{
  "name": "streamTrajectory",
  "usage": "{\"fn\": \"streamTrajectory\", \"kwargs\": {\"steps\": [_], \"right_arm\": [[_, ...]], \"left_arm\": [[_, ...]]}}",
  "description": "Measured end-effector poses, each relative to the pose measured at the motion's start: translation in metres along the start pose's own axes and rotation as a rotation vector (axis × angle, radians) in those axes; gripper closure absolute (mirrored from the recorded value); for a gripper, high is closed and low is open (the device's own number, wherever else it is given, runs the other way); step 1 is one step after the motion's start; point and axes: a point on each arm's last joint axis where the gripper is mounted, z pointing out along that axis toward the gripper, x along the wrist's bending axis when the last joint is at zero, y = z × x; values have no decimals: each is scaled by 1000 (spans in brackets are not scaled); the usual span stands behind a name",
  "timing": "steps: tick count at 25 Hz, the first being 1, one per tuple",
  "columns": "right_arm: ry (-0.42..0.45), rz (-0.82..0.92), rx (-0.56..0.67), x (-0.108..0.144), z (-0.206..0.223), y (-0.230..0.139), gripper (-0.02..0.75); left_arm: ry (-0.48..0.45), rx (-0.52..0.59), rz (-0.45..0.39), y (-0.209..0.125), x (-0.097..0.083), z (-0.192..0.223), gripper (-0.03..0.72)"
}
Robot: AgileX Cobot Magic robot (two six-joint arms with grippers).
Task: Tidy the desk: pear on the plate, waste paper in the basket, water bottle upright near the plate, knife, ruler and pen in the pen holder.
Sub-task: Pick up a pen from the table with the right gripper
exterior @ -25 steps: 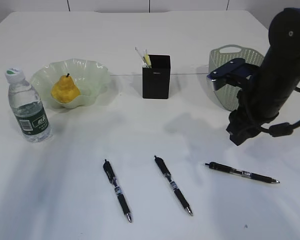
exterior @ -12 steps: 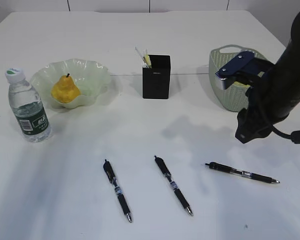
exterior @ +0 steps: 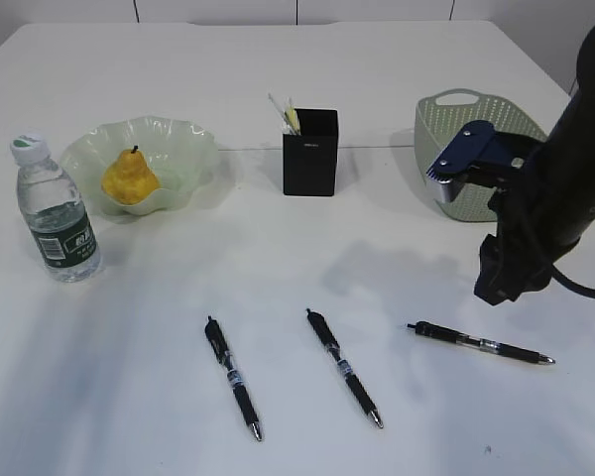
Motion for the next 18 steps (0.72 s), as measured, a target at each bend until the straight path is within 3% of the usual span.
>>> {"fn": "streamTrajectory", "kwargs": {"steps": [7,18], "right_arm": [[31,-2,18,3,0,-2,399],[9,41,-7,1,0,1,399]], "left_arm": [[0,4,-2,0,0,0,347],[-14,94,-2,-9,-1,0,347]]}}
